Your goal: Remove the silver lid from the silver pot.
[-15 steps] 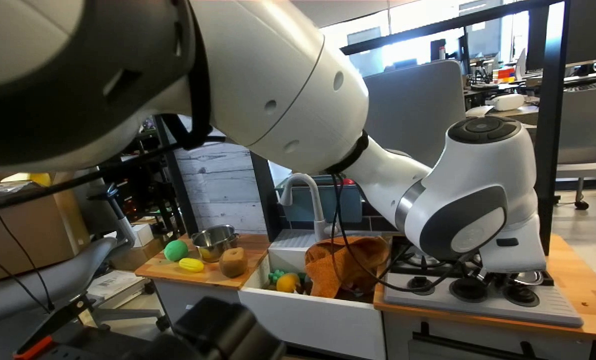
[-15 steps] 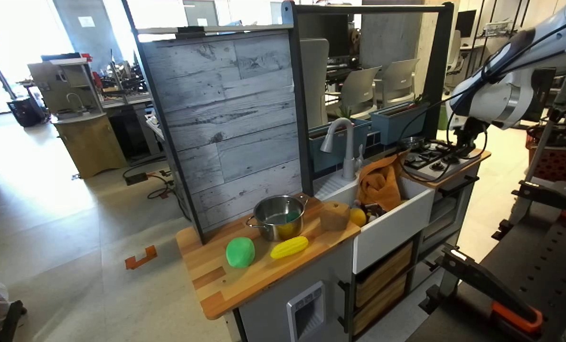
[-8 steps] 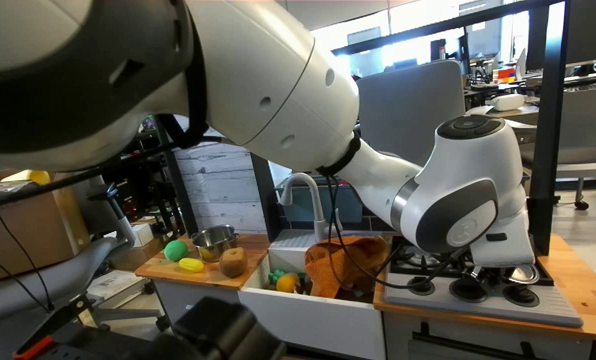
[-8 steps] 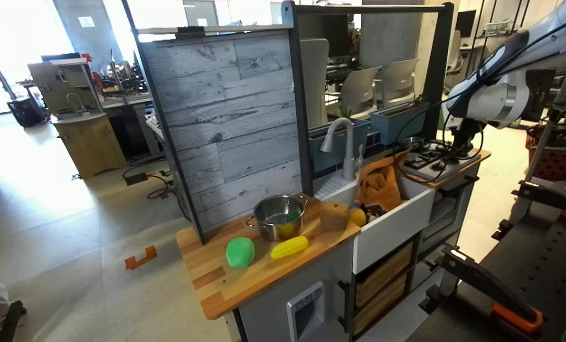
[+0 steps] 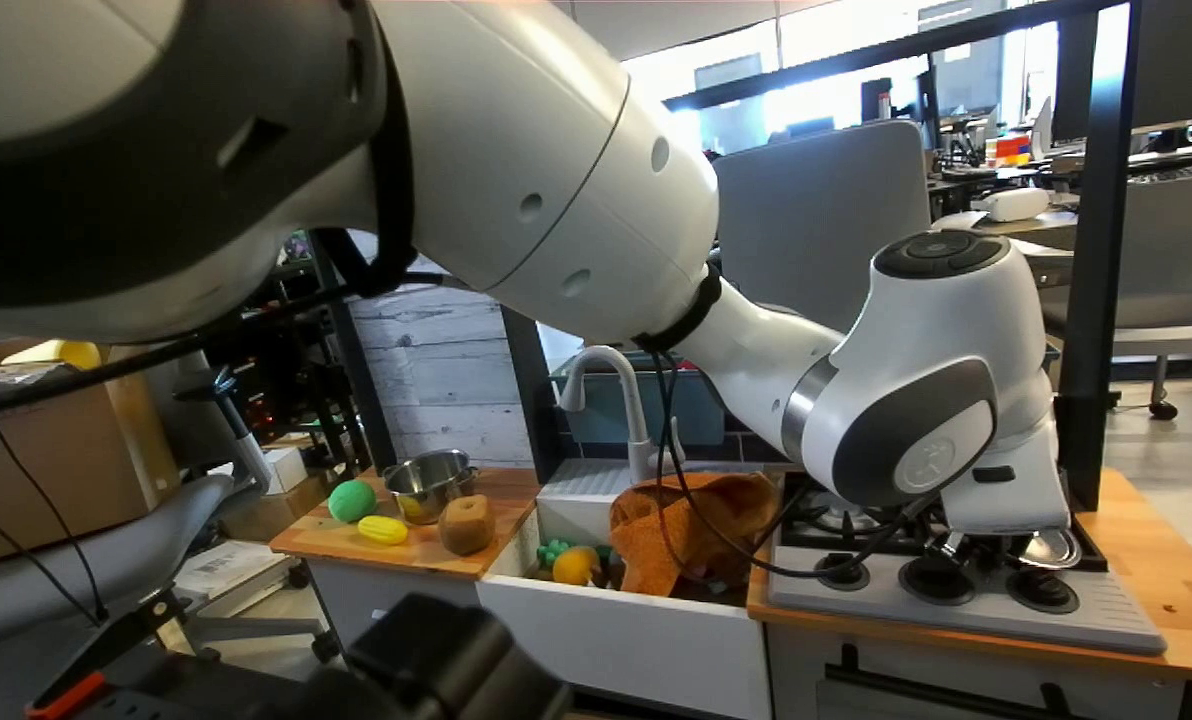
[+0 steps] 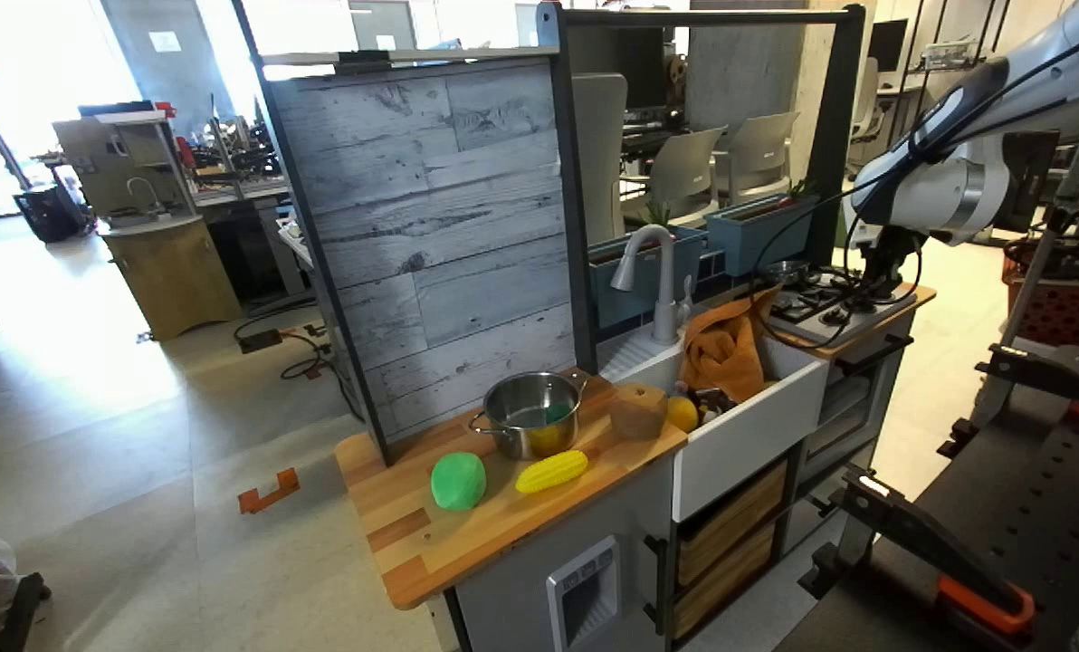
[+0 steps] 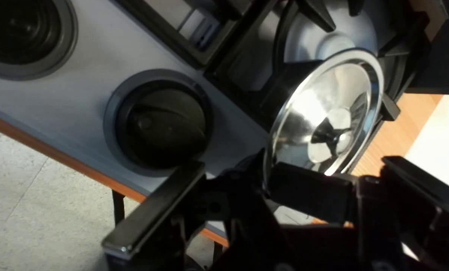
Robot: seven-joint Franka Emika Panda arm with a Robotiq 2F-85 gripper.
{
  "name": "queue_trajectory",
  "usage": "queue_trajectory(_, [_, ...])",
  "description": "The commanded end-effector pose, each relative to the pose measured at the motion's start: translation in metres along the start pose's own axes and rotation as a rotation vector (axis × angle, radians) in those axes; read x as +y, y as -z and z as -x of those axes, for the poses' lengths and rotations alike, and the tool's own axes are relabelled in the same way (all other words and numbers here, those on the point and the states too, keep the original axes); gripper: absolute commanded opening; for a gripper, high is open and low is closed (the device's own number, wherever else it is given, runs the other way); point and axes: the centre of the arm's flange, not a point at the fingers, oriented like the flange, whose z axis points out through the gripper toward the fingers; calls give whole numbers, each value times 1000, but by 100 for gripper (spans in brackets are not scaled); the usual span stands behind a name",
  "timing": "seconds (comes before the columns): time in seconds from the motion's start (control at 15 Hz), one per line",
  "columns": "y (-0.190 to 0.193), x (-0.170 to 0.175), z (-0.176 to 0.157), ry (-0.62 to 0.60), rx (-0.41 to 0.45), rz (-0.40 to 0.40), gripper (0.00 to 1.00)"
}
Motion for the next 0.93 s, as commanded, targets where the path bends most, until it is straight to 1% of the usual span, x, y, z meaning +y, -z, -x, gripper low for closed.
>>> queue_trajectory(0.0, [-8,-2,1,31,-1,42,33])
queue_trajectory(0.2, [-30,7,12,86,16,130,54])
queue_trajectory(0.33, [-40,11,19,119,42,162,68])
queue_trajectory(0.4, [-45,12,21,140,55,173,71])
queue_trajectory(0.47, [-50,15,24,153,77,170,71])
queue_trajectory(0.6, [-54,16,29,173,108,149,80])
queue_trajectory(0.73, [-57,21,28,193,132,154,94])
queue_trajectory(0.8, [-61,30,30,198,137,172,100])
queue_trajectory(0.87, [-63,35,30,202,141,175,100])
